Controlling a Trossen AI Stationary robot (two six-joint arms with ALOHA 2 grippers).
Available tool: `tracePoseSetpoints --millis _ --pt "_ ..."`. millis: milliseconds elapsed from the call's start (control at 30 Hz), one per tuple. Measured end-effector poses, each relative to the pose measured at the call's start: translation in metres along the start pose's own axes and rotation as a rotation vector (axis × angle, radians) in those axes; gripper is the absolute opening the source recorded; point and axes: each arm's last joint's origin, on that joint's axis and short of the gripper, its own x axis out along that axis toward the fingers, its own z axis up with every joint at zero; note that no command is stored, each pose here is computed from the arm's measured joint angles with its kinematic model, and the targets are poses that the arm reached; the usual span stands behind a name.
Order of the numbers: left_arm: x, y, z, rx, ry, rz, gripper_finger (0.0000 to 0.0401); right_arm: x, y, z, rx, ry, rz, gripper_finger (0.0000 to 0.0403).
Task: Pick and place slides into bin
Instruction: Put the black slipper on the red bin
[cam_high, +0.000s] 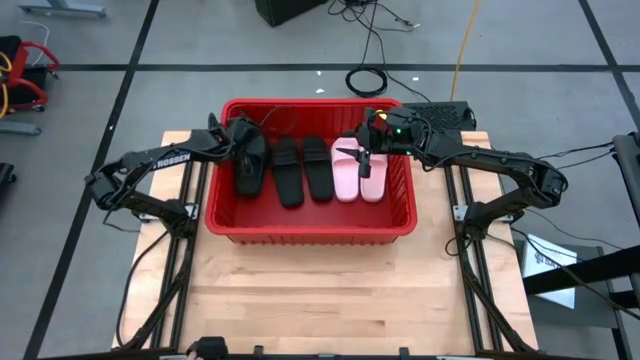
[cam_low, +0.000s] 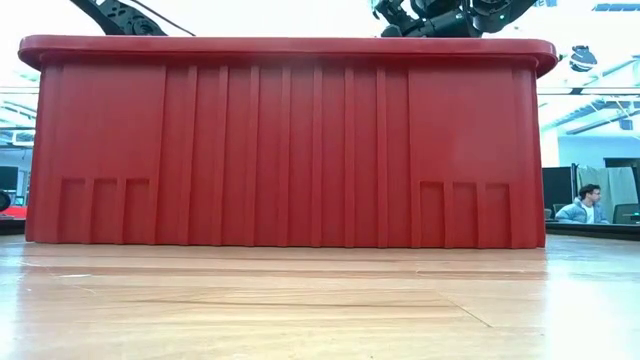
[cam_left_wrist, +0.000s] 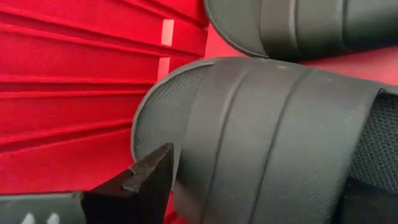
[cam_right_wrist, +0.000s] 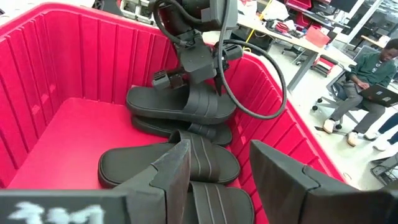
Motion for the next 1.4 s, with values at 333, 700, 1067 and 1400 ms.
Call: tracePoseSetpoints --millis 333,700,1067,1400 --pt "-0.006 -0.010 0.009 0.003 -0.005 0.024 0.0253 0.000 0.000 0.000 0.000 0.000 0.000 0.0155" --pt "-0.012 -0.021 0.016 0.009 -0.001 0.049 0.0253 0.000 0.000 0.000 0.018 0.000 0.000 0.0155" --pt "-0.016 -0.031 0.018 0.008 0.032 0.064 0.0253 0.000 0.000 0.000 0.026 0.000 0.001 0.0155" --pt "-0.022 -0.040 0.024 0.030 0.028 0.092 0.0253 0.000 0.000 0.000 0.037 0.001 0.001 0.0155"
